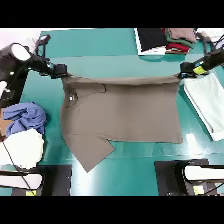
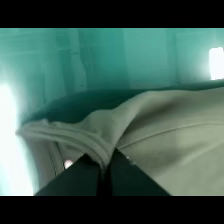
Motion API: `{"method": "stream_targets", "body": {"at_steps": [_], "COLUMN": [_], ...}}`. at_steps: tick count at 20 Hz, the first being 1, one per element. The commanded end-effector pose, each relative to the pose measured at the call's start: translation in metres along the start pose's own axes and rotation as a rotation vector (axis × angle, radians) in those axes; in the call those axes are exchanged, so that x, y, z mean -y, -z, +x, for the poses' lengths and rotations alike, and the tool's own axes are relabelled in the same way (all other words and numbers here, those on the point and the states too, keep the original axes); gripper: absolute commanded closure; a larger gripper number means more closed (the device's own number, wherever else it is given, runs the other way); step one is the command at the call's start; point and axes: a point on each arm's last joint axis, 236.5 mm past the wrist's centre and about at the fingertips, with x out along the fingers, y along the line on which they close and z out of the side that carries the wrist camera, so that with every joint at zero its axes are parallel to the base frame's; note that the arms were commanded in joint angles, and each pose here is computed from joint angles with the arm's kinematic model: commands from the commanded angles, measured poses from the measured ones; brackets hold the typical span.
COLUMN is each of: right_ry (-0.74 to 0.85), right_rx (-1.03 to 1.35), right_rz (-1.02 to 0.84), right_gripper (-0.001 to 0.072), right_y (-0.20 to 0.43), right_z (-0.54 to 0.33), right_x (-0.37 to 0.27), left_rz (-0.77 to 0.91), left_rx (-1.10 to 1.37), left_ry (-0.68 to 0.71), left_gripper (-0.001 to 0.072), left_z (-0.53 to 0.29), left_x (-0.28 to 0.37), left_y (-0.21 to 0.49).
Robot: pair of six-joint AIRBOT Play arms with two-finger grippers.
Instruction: Fold the shirts.
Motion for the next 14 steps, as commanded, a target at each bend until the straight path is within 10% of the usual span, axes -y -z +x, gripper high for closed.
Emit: {"method": "stream_targets", "body": {"at_steps": [1,14], "right_ry": [0.000,-0.003], "right_rx": [-0.024,-0.186], "right_rz": [0.006,0.026], "right_gripper": [0.0694,0.0693], "right_y": [-0.015,0.078], "right_z": [0.029,0.064], "right_x": [0.010,0.021], "left_rz": [0.010,-0.087], "left_rx": [-0.007,-0.384], "left_ry": [-0.001,0.064], "left_gripper": [0.0679,0.0679], "left_z": [0.018,0.051], "left_x": [-0.010,-0.019], "left_y": [-0.010,0.121]}}
